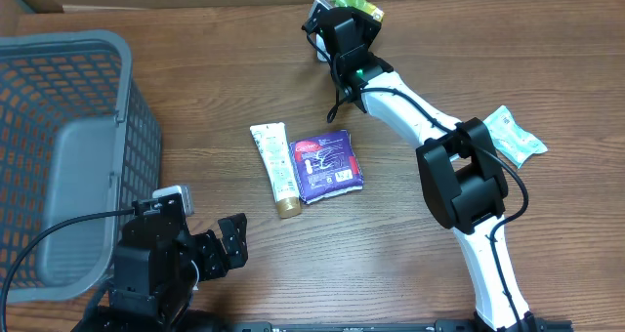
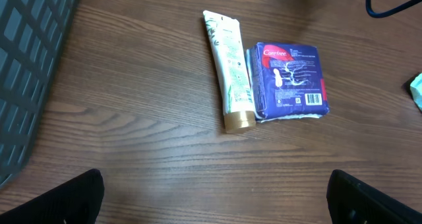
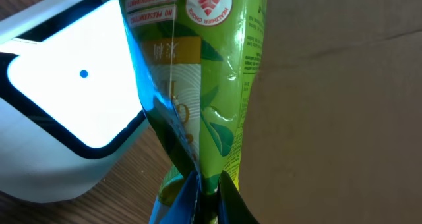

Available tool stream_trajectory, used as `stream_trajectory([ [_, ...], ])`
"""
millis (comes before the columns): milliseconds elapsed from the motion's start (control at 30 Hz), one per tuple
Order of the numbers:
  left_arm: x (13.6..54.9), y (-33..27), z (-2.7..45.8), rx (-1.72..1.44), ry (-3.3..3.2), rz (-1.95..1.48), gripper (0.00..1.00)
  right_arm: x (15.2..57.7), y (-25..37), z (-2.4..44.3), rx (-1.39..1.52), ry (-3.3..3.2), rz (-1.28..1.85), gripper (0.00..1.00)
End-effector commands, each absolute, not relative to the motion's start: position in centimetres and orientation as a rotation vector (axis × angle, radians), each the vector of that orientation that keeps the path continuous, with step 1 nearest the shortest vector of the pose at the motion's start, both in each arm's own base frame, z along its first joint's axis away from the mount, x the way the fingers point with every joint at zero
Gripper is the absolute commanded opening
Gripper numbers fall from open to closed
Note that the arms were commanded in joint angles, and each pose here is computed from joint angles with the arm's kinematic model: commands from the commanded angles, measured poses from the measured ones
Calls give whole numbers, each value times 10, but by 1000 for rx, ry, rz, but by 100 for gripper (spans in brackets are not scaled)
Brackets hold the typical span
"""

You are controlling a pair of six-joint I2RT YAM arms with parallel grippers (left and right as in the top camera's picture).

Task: Scan the item barcode
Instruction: 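Hold the green tea box over the scanner window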

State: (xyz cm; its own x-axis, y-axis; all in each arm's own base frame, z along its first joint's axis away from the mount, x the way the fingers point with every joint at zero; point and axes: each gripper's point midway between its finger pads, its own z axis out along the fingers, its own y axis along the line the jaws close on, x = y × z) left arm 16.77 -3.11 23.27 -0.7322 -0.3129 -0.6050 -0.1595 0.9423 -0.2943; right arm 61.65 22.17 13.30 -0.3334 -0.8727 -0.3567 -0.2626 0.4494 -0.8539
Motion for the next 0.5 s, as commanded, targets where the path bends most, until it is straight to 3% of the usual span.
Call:
stream_trajectory([
  [0, 166, -32, 234, -331, 2393, -304, 100, 619, 225, 157, -908, 1800, -878, 4],
  [467, 166, -32, 234, -331, 2393, -304, 100, 610, 227, 174, -860, 1801, -901, 4],
])
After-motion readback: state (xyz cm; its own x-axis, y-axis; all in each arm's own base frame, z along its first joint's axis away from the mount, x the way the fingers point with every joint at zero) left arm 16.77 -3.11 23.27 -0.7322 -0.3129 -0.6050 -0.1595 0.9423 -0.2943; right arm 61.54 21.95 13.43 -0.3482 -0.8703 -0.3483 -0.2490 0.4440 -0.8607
